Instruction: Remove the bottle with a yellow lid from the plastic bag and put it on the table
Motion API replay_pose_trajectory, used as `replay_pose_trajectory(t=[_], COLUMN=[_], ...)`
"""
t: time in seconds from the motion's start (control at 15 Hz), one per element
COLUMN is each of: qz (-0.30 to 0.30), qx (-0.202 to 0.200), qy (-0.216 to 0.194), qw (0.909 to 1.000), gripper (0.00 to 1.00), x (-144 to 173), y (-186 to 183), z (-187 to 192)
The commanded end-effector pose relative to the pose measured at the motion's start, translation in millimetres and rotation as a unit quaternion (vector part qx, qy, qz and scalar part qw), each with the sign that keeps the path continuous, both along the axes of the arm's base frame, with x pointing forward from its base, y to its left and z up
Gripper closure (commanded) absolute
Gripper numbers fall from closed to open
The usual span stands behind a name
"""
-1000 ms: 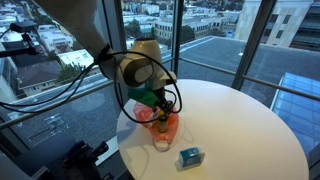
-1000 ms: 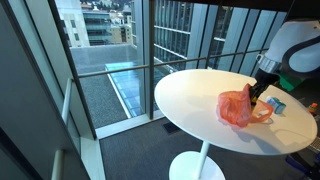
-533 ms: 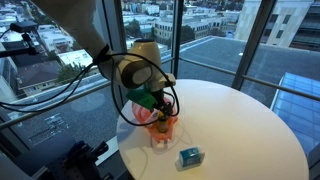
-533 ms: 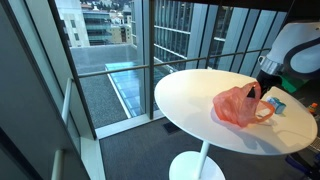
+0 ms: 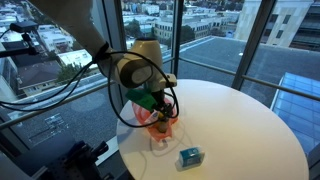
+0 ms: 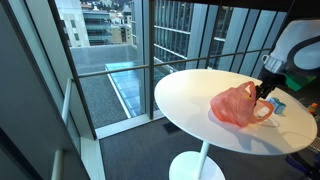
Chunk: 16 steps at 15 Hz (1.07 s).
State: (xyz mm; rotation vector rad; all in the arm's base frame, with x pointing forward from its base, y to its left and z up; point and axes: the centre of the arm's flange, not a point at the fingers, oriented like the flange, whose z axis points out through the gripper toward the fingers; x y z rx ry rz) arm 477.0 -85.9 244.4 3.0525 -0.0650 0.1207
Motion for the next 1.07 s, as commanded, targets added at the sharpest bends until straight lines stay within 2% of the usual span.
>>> replay_pose_trajectory(t=[0.0, 0.67, 1.0], qz=[0.005, -0.01, -0.025], qx=[0.011, 0.013, 0.018], qy=[0.005, 0.005, 0.019], qw=[0.9999, 0.9999, 0.9993], gripper=[0.0, 0.0, 0.0], x=[-1, 23, 33], y=[-2, -2, -1], z=[3, 1, -2])
